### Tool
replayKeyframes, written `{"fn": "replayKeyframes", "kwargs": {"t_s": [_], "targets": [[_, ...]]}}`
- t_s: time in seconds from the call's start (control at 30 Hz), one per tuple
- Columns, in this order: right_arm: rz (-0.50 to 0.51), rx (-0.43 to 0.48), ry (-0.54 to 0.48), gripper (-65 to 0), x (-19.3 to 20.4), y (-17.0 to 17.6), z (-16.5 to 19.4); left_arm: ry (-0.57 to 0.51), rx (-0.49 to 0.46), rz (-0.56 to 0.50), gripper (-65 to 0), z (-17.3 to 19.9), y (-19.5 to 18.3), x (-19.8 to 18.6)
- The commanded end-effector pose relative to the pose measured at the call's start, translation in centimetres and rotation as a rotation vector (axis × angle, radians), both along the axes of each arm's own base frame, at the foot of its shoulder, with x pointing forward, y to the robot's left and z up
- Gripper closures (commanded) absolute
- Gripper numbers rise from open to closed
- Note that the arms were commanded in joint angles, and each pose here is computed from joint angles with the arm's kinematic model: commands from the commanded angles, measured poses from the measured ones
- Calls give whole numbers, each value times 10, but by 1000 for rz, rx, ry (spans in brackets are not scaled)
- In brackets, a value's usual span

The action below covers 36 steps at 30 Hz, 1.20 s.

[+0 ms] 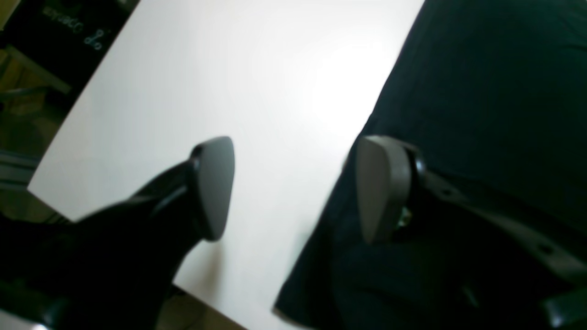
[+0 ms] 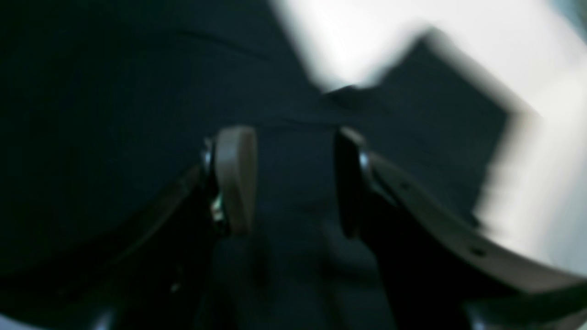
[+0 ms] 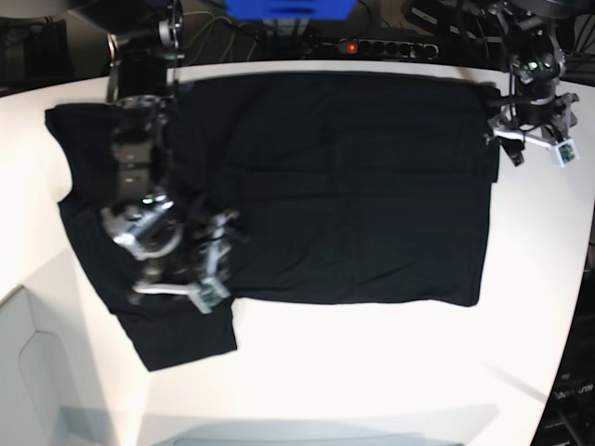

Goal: Fold the T-shirt properly

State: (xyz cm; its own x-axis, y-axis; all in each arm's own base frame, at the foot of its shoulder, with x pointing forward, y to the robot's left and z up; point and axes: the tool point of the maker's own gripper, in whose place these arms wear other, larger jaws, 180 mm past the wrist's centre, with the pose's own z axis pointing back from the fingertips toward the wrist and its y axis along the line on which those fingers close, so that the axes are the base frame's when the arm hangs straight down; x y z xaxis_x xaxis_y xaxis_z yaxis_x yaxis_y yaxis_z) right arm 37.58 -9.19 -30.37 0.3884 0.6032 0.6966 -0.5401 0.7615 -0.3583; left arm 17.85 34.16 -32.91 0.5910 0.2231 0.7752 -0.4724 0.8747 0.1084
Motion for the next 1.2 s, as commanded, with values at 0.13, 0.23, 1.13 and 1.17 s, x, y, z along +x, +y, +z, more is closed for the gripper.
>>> {"fn": "replayKeyframes", "kwargs": {"t_s": [0.13,0.23,1.13,1.17], "targets": [[-185,-60,-69,-298,-15,-87,20,64,-13,21,-404,-20,7,-20],[-280,-110,-7,-298,-42,-133,2,109,-42,44,-404,-39,10,-30],[-617,-202,452,-298,-228,-259,-108,219,-139,-24,-404,-93,-23,-28],[-635,-194,458,-298,-231,-263,-111,222,-141,-23,-404,-94,-23,-29]]}}
